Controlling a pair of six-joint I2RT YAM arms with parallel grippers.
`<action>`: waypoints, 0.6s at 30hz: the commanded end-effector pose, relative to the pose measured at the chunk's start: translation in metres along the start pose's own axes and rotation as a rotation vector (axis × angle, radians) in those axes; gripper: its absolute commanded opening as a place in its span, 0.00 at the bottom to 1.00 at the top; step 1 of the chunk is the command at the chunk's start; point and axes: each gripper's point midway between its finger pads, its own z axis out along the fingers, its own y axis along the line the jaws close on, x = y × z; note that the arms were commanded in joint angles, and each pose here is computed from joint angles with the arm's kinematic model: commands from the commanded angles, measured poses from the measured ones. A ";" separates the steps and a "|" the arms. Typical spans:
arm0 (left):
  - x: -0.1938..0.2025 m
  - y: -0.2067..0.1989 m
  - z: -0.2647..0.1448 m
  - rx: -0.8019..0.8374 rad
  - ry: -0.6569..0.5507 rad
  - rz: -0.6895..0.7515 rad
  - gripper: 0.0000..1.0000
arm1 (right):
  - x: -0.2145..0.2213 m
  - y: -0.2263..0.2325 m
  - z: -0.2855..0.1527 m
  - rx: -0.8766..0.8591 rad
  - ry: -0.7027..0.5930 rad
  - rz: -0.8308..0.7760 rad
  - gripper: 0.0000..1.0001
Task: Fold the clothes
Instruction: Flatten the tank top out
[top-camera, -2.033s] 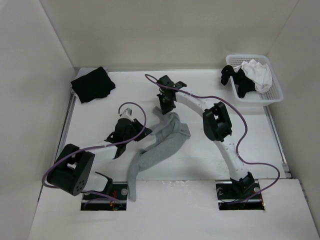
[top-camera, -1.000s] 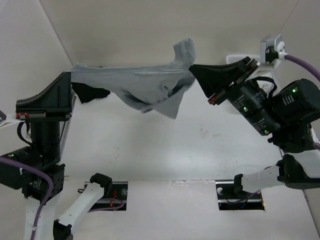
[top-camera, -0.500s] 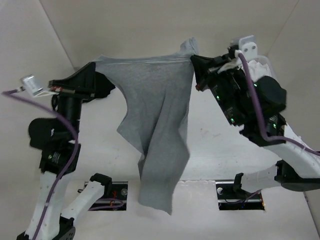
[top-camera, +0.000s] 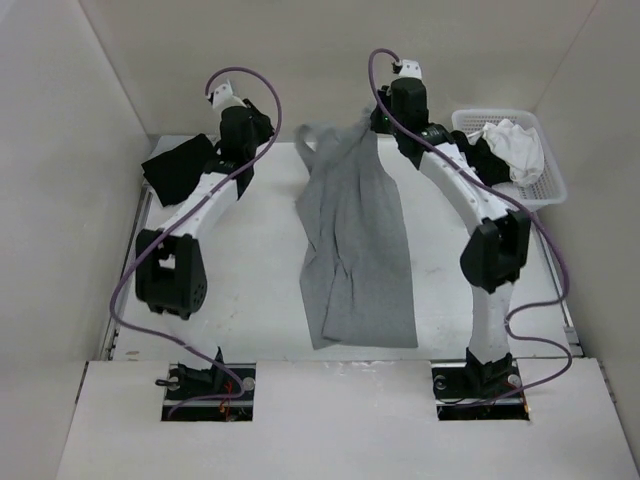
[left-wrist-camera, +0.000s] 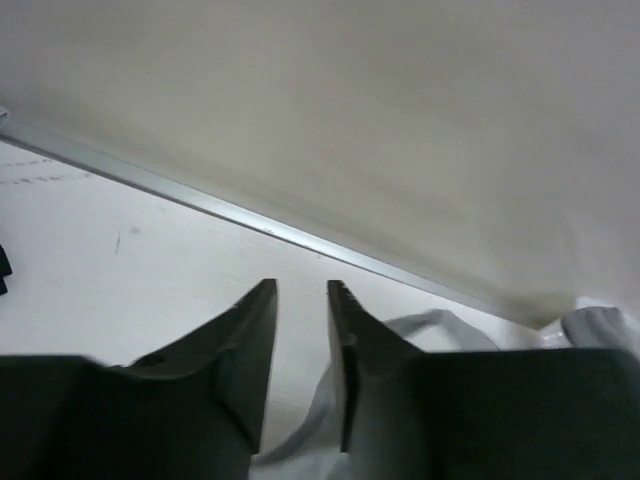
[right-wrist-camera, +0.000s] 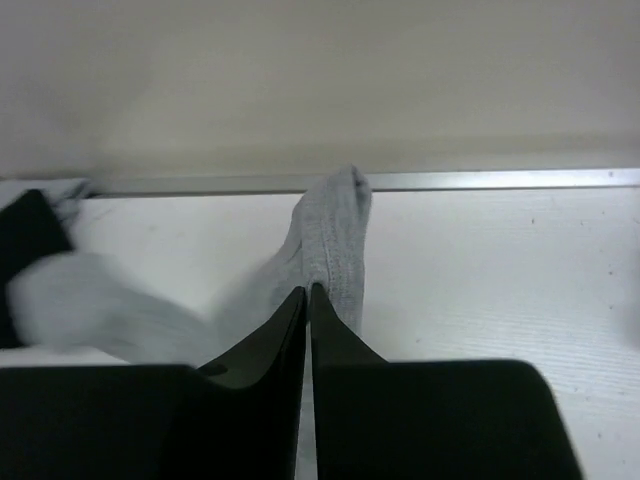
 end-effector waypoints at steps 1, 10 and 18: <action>-0.062 -0.024 0.005 0.046 -0.125 0.032 0.28 | -0.058 -0.015 0.014 -0.018 -0.120 0.126 0.16; 0.094 0.034 -0.103 -0.070 0.154 0.009 0.29 | 0.018 -0.026 -0.034 0.005 0.027 0.207 0.27; 0.244 0.084 -0.290 -0.082 0.641 0.021 0.16 | 0.161 0.010 -0.146 -0.100 0.158 0.215 0.01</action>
